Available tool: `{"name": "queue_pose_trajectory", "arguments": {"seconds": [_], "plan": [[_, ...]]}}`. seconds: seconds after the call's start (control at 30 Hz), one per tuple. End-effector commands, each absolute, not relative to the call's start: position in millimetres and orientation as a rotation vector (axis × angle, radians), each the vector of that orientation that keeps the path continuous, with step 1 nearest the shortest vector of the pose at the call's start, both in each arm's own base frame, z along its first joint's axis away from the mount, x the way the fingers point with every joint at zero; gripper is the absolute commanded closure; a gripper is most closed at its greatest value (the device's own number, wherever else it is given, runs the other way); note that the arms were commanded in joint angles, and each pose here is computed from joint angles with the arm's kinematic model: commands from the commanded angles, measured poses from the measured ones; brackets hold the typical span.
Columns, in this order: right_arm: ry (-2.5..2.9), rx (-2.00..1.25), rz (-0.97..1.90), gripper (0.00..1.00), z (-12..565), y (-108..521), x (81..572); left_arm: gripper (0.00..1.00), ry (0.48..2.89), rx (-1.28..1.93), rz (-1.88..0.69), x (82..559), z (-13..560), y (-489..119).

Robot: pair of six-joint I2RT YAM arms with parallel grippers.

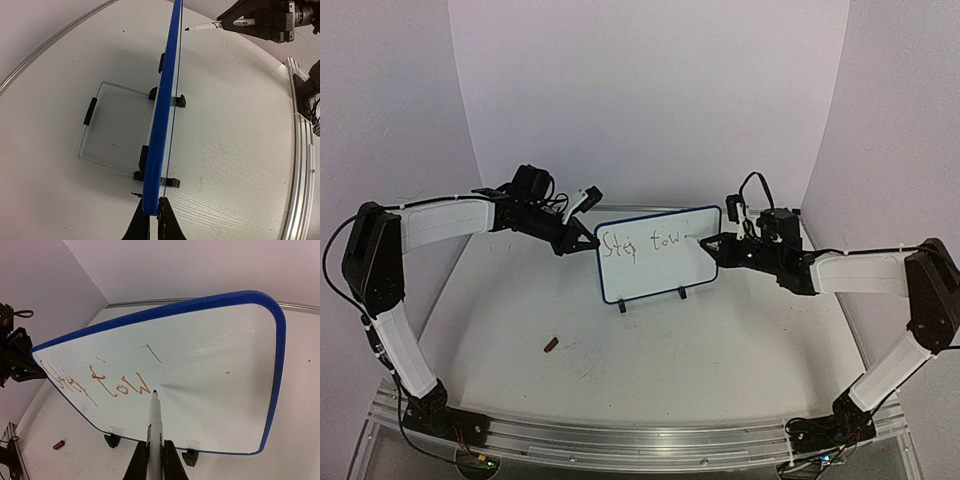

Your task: Write a sentence on the whiteboard

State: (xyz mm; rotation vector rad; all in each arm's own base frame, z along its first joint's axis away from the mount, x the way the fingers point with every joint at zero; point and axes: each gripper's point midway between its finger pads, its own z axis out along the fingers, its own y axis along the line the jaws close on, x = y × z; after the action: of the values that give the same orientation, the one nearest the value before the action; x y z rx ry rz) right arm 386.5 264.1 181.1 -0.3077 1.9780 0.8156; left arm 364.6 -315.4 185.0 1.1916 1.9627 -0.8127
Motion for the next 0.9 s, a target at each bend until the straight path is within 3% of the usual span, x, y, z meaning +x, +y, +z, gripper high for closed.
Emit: {"name": "queue_pose_trajectory", "arguments": {"seconds": [0.0,0.87], "plan": [[1.893,-0.297,0.854,1.00,207,270,401,1.00,2.095,1.229,-0.745,359,150,-305],[1.938,-0.311,0.860,1.00,183,275,408,1.00,2.100,1.231,-0.745,359,148,-305]]}}
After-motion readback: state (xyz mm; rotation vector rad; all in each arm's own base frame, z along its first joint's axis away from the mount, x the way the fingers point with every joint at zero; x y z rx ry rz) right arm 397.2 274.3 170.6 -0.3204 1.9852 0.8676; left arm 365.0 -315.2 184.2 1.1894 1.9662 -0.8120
